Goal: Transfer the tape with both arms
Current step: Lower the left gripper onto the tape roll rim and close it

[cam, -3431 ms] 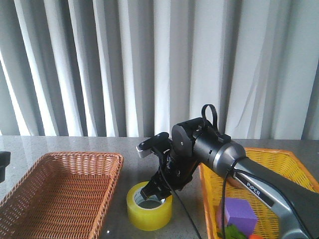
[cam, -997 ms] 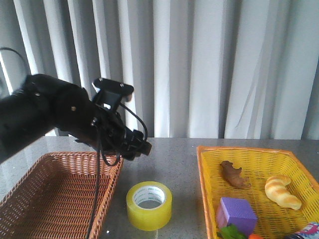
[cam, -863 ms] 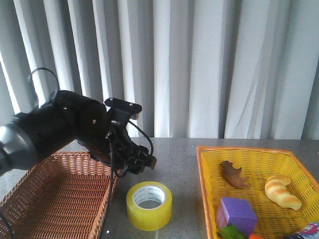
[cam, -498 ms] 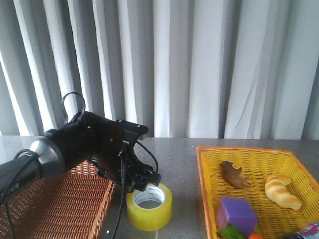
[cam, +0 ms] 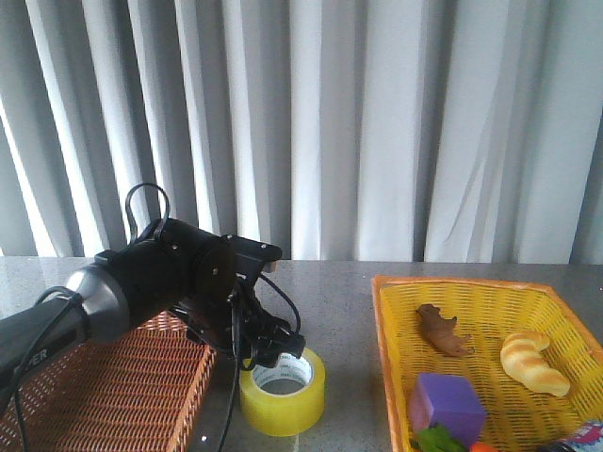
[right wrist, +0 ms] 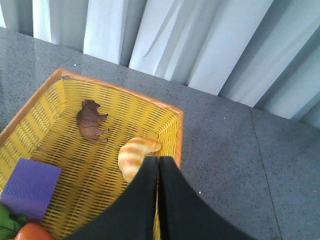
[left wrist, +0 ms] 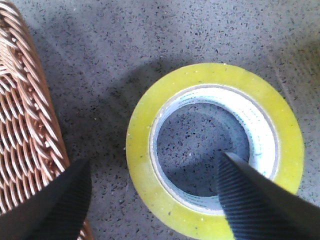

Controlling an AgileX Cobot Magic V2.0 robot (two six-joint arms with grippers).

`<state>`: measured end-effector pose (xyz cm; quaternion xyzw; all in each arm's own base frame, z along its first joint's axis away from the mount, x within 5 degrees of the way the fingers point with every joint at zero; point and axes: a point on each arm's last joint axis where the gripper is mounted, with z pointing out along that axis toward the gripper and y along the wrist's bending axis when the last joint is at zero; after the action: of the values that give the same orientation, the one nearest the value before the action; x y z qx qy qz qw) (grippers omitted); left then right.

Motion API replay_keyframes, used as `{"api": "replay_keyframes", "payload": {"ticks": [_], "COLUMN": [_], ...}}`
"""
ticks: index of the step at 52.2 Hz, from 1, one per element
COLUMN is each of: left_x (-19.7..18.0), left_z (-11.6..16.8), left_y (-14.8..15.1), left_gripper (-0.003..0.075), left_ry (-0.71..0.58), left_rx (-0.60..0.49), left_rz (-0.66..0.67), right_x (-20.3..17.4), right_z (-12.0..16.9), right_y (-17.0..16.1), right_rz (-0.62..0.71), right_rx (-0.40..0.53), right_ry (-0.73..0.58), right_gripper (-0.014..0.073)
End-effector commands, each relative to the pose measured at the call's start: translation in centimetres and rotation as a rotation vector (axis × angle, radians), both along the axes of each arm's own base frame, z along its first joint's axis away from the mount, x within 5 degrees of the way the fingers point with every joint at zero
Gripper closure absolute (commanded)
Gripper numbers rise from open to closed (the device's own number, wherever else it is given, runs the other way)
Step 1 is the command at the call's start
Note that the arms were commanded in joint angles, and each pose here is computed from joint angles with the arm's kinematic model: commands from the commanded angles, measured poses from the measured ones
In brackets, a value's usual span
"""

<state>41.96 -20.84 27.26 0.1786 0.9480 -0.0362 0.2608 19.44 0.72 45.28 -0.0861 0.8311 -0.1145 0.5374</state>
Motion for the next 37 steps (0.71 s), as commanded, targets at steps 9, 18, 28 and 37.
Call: {"api": "replay_keyframes", "payload": {"ticks": [9,18,28,37], "left_x": [-0.2,0.1,0.4,0.5], "left_z": [1.6,1.0,0.3,-0.4], "left_y": [-0.6,-0.5,-0.6,-0.7], "left_gripper": [0.0218,0.0218,0.0218,0.0230], "left_ry": [-0.023,-0.004,0.010,0.023], "left_rx": [-0.075,-0.104,-0.106,-0.100], "left_rz": [0.008,0.064,0.077,0.080], "right_x": [-0.5,-0.5,-0.5,-0.5], "right_z": [1.6,1.6,1.6,1.6], "right_y": [-0.2,-0.2,-0.2,-0.2], "right_rz": [0.002,0.002,0.002,0.002], "right_rx": [-0.017,-0.017,-0.017,-0.017], "right_ry": [-0.102,-0.102,-0.102,-0.101], "right_gripper": [0.0600,0.0600,0.0600,0.0600]}}
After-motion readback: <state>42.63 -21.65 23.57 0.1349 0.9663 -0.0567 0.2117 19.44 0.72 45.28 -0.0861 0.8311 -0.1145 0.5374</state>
